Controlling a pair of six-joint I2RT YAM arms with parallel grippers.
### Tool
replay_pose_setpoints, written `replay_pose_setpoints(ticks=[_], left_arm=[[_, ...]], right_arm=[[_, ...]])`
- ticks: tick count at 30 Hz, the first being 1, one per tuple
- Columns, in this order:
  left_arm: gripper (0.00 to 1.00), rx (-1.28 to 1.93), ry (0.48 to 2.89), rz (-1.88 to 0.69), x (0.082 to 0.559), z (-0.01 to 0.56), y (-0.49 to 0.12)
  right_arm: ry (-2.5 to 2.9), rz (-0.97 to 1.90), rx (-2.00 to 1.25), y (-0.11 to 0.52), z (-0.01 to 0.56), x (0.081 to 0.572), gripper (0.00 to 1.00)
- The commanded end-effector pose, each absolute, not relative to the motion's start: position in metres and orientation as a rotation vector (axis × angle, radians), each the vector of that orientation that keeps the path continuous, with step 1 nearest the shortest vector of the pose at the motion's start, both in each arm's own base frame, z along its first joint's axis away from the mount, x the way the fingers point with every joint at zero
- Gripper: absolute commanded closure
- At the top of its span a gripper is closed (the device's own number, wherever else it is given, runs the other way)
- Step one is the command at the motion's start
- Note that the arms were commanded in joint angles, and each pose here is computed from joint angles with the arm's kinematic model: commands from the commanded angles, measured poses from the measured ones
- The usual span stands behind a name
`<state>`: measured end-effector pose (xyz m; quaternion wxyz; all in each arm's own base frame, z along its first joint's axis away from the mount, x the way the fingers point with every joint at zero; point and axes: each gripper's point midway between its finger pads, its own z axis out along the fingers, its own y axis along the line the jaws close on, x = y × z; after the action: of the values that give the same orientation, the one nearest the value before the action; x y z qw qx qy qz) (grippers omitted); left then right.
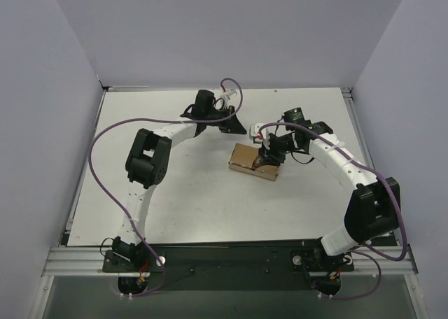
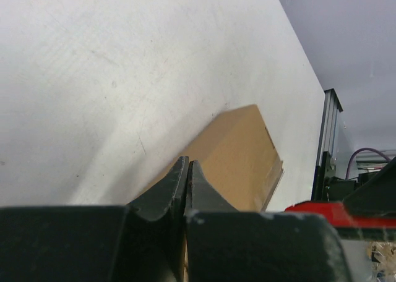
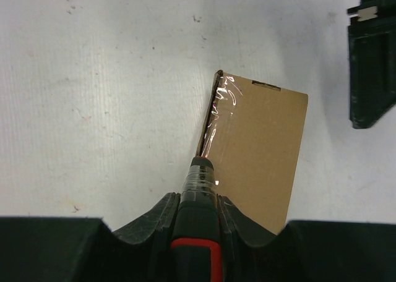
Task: Unpack the express box
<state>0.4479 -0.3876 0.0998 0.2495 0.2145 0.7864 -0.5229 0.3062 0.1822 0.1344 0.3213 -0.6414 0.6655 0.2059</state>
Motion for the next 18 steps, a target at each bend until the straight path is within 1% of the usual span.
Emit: replay_pose_setpoints(ticks=[1,2,6,7,9,13,18], left_arm=[[0.98,0.616,1.919,-1.471,0.450,0.192,-0.380],[1.00,0.623,1.921,-1.479,0.446,0.194,-0.379],[1.00,0.648,1.970,-1.543,0.424,0.195,-0.370],[1.00,0.645,2.023,-1.551,0.415,0.181,-0.363],[1.00,0.657,2.056,-1.525,0.405,0.176,-0.355],[1.00,0.717,2.195,-1.413,0.386,0.139,-0.338],[1.00,0.763,2.263,-1.338,0.381,0.120,-0.333]], right_arm=[[1.706,0.599,-1.639,0.213,0.161,0.303,1.00],[1.715,0.596,-1.634,0.217,0.161,0.305,1.00],[1.723,0.612,-1.620,0.235,0.161,0.300,1.00],[1.720,0.615,-1.610,0.238,0.162,0.300,1.00],[1.720,0.627,-1.611,0.243,0.159,0.296,1.00],[1.717,0.620,-1.602,0.245,0.158,0.298,1.00],[1.704,0.606,-1.610,0.242,0.158,0.301,1.00]])
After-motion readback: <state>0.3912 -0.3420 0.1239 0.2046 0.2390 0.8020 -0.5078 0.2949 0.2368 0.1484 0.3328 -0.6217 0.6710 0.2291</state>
